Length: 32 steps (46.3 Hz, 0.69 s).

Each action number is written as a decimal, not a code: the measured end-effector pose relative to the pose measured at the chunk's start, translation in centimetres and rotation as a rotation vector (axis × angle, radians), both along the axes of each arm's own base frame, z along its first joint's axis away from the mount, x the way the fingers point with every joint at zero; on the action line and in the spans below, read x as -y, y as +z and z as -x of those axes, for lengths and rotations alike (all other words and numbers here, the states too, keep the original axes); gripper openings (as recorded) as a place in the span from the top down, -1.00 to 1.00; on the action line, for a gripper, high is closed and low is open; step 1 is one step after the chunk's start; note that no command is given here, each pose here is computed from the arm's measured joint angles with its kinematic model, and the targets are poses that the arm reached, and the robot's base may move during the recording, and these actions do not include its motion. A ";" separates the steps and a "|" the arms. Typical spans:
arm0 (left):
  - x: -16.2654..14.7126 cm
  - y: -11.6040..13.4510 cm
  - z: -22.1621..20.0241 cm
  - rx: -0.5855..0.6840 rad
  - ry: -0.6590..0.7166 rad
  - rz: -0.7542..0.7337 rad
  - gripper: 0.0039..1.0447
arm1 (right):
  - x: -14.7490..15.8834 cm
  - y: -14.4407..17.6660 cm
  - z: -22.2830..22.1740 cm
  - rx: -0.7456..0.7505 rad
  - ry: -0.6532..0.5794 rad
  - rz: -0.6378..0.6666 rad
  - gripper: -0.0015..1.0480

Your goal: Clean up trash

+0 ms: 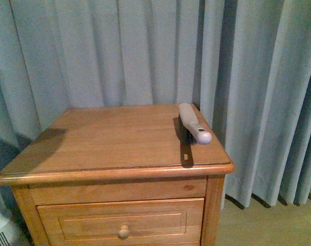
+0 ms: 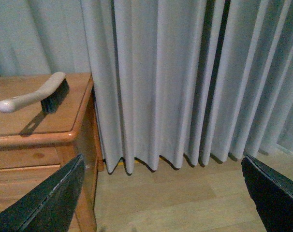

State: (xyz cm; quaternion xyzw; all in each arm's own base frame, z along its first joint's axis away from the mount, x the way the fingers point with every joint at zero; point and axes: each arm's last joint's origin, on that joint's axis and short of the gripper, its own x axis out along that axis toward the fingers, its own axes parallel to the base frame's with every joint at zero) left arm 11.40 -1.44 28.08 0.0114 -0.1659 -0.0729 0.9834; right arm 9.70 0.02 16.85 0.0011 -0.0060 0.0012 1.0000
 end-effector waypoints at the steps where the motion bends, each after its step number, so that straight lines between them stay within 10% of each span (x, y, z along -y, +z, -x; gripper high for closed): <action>1: -0.1 -0.2 0.1 -0.005 0.005 0.014 0.46 | 0.0 0.0 0.0 0.000 0.000 0.000 -0.86; 7: -0.3 -1.1 0.0 -0.037 0.013 0.053 0.46 | -0.2 0.0 -0.6 -0.159 -0.131 -0.033 -0.86; 32: -0.3 -1.1 0.0 -0.037 0.008 0.061 0.46 | -11.9 11.6 -19.7 -0.499 0.170 -0.173 -0.86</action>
